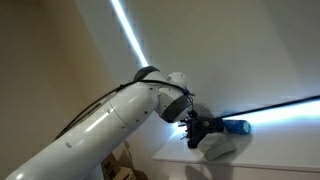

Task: Move the white hat to the left, put the black hat on top of it, and move the shirt to the right

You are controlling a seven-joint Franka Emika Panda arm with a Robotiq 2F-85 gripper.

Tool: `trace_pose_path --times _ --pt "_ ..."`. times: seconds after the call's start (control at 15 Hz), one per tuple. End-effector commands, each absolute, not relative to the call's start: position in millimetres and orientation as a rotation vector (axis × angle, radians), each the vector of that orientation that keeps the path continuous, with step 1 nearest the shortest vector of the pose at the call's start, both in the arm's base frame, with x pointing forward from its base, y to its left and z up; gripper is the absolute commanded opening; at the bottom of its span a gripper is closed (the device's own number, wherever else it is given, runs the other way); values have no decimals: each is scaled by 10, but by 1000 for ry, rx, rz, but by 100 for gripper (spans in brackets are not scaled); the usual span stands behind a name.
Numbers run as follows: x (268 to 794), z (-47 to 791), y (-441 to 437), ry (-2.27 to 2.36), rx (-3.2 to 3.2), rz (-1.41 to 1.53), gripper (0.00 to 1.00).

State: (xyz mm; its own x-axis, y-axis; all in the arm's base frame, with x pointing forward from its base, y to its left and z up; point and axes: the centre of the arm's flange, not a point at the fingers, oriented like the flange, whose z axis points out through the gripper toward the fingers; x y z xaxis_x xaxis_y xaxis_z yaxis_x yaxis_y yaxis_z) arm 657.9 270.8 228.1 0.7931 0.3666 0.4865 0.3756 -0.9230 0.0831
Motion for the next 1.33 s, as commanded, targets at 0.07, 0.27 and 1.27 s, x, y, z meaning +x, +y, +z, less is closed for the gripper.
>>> trace_pose_path --times 0.07,0.27,1.27 --pt "6572 2179 2733 -627 -2954 -795 100" --pt "6652 1769 2700 -579 -3010 -665 100" --pt "6590 1783 2600 -530 -3016 -817 17"
